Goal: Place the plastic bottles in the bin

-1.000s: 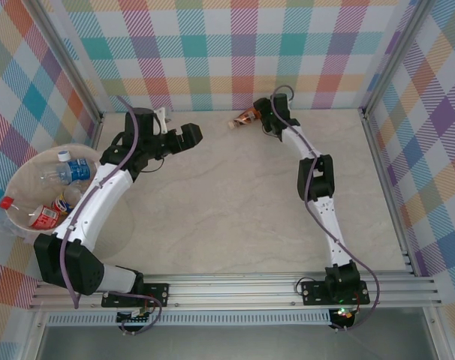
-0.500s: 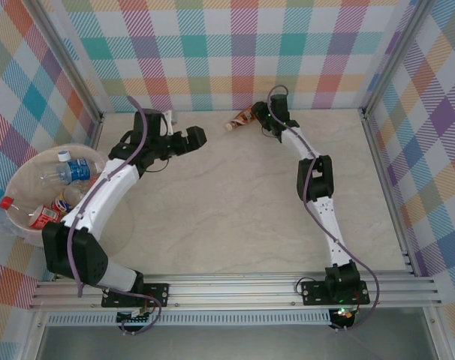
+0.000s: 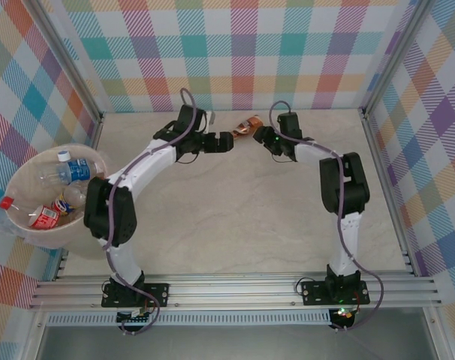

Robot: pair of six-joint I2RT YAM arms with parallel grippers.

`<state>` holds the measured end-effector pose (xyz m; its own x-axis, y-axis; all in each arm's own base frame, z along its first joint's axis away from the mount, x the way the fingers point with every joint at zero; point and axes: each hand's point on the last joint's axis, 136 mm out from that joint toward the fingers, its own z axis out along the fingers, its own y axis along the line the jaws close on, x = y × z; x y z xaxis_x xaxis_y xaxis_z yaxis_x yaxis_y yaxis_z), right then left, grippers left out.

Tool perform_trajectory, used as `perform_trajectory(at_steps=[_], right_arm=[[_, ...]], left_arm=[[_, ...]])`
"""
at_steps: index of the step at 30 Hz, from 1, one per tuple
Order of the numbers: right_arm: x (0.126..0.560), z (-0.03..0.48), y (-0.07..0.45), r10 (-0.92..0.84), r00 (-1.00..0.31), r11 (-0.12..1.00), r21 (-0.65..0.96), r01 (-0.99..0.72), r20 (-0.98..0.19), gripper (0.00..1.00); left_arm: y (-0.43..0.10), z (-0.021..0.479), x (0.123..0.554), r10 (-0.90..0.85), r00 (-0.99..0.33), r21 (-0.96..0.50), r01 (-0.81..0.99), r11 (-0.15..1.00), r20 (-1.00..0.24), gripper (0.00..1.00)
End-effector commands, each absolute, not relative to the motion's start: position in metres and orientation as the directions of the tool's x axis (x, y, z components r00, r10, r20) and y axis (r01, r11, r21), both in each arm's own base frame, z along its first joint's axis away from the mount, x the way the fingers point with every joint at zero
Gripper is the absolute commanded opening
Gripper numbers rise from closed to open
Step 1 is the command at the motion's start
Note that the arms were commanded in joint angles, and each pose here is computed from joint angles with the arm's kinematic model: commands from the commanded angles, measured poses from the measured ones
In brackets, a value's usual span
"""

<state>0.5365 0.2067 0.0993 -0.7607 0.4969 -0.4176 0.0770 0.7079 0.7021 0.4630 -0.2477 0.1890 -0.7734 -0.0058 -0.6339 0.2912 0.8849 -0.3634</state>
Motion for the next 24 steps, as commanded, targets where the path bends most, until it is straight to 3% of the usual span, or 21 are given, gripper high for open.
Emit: perform_trajectory(at_steps=[1,11,17,24], right_arm=[[0.525,0.137,0.2,0.511,-0.71,0.692,0.722,0.006,-0.485,0.61],[0.5,0.138,0.139,0.624,-0.639,0.689,0.703,0.177,-0.451,0.96],[0.495,0.138,0.118,0.644,-0.623,0.684,0.699,0.209,-0.444,0.99],[0.49,0.145,0.101,0.658,-0.607,0.68,0.699,0.223,-0.446,1.0]], left_arm=[[-0.261,0.169,0.492,0.175,-0.704,-0.21,0.425,0.881,-0.688,1.0],[-0.308,0.107,0.568,0.497,-0.516,0.05,0.657,0.752,-0.698,1.0],[-0.331,0.078,0.567,0.587,-0.454,0.054,0.759,0.649,-0.671,0.98],[-0.346,0.053,0.56,0.649,-0.415,0.103,0.789,0.606,-0.637,0.89]])
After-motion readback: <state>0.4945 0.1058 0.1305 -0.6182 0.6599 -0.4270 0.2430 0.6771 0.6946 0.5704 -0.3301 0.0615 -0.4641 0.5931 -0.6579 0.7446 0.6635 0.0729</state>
